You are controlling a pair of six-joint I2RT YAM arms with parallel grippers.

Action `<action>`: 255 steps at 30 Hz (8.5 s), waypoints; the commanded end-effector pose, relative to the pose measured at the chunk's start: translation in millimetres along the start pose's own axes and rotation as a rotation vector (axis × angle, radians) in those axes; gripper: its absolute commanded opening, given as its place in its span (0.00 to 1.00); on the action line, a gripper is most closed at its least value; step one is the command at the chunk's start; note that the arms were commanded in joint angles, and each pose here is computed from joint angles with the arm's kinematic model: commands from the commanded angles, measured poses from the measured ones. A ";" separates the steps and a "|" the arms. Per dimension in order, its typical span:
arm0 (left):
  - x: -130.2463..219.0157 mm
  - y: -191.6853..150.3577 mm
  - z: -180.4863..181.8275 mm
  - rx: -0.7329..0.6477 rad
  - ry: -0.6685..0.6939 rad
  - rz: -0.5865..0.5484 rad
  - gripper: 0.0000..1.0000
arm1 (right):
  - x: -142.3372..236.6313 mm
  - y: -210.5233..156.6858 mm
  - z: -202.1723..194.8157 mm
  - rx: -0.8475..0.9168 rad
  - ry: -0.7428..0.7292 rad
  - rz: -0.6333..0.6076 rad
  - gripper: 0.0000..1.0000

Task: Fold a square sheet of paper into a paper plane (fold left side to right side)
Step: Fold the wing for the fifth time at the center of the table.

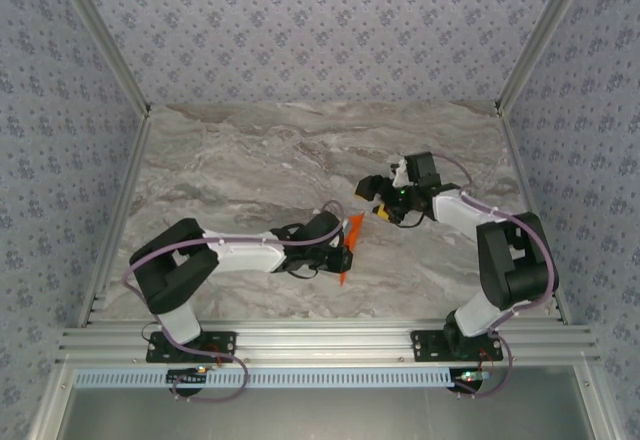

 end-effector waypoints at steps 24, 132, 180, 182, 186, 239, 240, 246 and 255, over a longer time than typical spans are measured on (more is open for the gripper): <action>0.9 11.4 14.1 0.234 -0.293 -0.164 0.08 | -0.2 -39.4 -23.1 0.165 -0.072 0.071 0.62; -17.8 -2.4 35.8 0.417 -0.399 -0.182 0.04 | -39.3 -44.9 -32.3 0.143 -0.117 0.125 0.50; -12.4 0.5 37.5 0.426 -0.412 -0.199 0.21 | -63.4 -49.9 -61.1 0.108 -0.343 0.200 0.48; -10.2 1.3 37.4 0.423 -0.410 -0.203 0.24 | -64.1 -50.3 -61.5 0.107 -0.344 0.202 0.49; -6.3 2.3 38.0 0.422 -0.406 -0.209 0.28 | -64.7 -50.0 -61.1 0.108 -0.345 0.203 0.49; -7.2 46.5 80.2 0.536 -0.460 -0.298 0.28 | -67.5 -52.4 -59.8 0.117 -0.352 0.217 0.49; -8.2 46.3 79.9 0.537 -0.462 -0.296 0.27 | -67.9 -52.1 -59.4 0.118 -0.353 0.216 0.49; -12.7 46.9 78.9 0.540 -0.466 -0.288 0.25 | -68.3 -52.2 -59.1 0.120 -0.352 0.217 0.49; -14.1 48.2 78.6 0.541 -0.469 -0.289 0.12 | -68.3 -52.5 -60.0 0.118 -0.354 0.220 0.49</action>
Point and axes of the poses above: each hand's point on the last joint's axis, 136 mm out from that joint toward the fingers, its own x axis back along the fingers, its own z axis along the line the jaws close on, y = z × x, the point moved 6 cm from there along x, back along the fingers, and after that the axes turned 14 degrees about -x, right-handed, at the moved point
